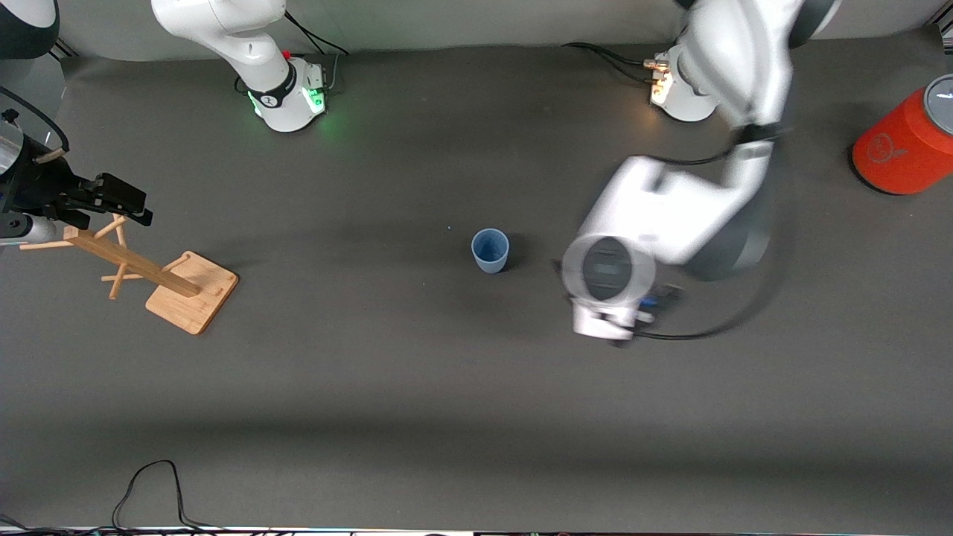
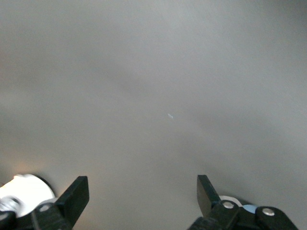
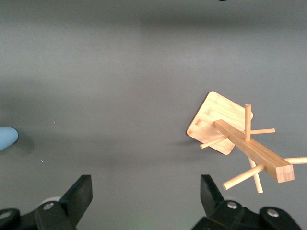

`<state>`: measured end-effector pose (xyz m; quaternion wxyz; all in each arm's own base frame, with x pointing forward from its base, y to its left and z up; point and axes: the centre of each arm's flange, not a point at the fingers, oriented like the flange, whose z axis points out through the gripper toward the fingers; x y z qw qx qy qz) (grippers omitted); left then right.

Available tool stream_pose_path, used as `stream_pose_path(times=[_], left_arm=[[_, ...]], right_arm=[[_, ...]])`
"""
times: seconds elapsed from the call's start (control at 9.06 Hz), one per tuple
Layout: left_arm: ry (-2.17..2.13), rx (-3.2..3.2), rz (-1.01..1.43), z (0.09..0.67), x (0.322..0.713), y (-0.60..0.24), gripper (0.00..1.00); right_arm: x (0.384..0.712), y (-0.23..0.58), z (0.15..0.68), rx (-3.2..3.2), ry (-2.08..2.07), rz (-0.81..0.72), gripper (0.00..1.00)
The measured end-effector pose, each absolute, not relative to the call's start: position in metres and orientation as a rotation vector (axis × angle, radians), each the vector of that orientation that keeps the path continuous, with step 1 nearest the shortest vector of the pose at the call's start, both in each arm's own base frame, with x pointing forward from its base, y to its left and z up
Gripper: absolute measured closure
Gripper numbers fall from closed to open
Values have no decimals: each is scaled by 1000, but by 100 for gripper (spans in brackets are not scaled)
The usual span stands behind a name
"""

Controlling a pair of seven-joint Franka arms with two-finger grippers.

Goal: Rotate and upright cup with both arms
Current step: 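Open the left gripper and lift it away from the upright cup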

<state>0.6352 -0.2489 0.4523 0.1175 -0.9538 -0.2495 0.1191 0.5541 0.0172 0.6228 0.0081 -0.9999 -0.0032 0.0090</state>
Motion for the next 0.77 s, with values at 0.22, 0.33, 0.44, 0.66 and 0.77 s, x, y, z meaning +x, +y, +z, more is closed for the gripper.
stream_pose_path(times=[0.22,0.33,0.44,0.66,0.77], left_arm=[[-455,-2933,354,500,631,-135,0],[-358,-2990,304,517,622,-87,0],[-268,-3031,260,532,610,-47,0],[-153,-3079,180,569,576,15,0],[-131,-3084,124,591,560,19,0]], right_arm=[[554,18,624,-3125,-13,25,0],[555,18,625,-3125,-13,22,0],[555,18,625,-3126,-13,21,0],[555,18,625,-3126,-11,20,0],[555,17,625,-3126,-9,20,0]])
